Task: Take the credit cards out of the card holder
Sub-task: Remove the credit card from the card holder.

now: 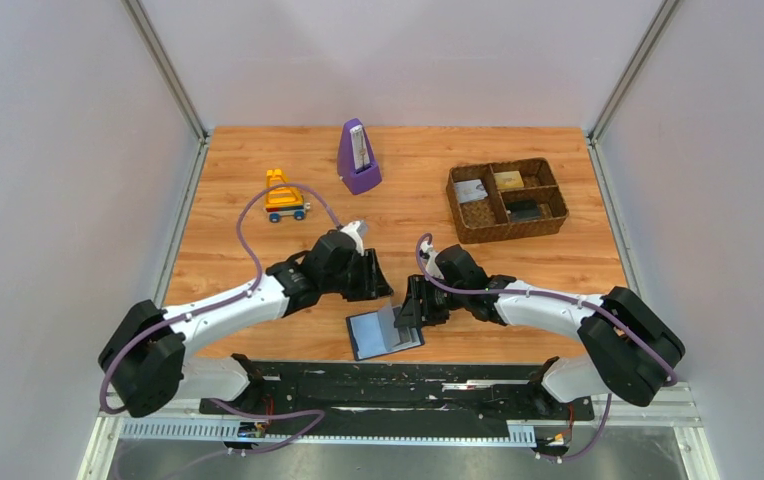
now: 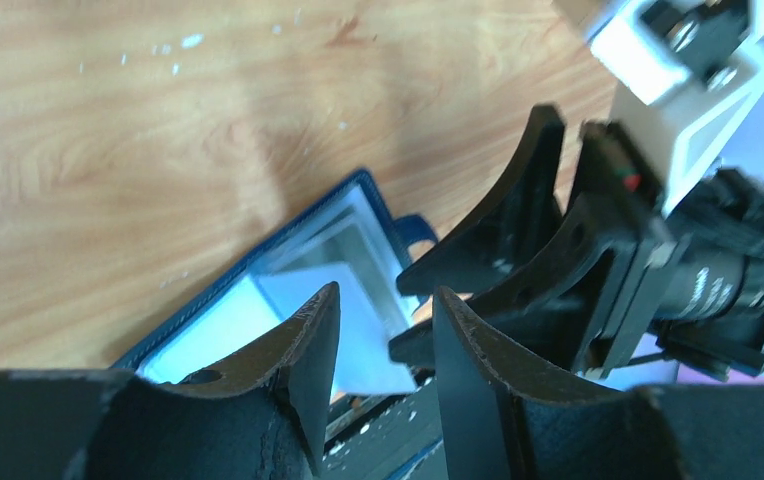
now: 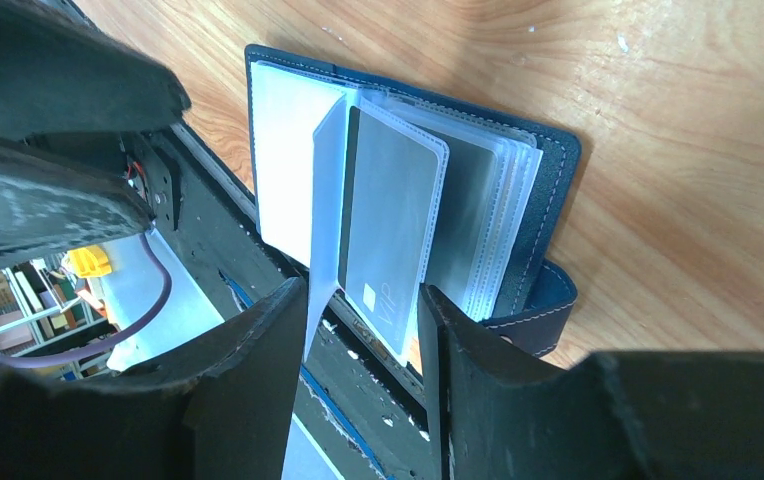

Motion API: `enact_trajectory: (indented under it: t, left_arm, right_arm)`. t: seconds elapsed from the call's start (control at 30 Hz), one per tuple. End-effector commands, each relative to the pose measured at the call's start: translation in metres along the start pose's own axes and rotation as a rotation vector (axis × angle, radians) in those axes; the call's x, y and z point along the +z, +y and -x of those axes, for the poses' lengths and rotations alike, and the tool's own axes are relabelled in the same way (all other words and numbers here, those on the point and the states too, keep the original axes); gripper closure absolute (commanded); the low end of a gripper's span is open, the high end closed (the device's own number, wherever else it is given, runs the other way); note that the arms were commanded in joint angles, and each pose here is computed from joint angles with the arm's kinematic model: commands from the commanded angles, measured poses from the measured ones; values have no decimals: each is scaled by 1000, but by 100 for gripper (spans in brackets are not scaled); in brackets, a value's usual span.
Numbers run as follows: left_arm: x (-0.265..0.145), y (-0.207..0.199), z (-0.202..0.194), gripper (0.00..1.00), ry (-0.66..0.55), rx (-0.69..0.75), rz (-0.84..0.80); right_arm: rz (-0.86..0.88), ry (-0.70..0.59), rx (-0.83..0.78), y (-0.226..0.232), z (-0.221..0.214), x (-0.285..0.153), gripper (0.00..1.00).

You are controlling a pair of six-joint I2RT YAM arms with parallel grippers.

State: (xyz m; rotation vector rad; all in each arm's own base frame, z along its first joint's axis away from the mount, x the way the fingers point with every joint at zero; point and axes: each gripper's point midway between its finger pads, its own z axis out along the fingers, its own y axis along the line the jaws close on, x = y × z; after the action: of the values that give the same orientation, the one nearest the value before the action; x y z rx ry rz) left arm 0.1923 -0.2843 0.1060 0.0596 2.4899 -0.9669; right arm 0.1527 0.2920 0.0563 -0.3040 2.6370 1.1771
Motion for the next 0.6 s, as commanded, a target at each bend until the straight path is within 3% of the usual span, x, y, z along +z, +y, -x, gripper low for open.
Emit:
enact_trajectory:
  t: [0.0,0.57]
  left_arm:
    - [9,-9,23,54,-16,46,47]
    - [39,-21,13,63,89,-26,-4]
  right_arm:
    - [58,-54,-42,20,17,-3,55]
    - [59,-61,-47,20,17,-4,55]
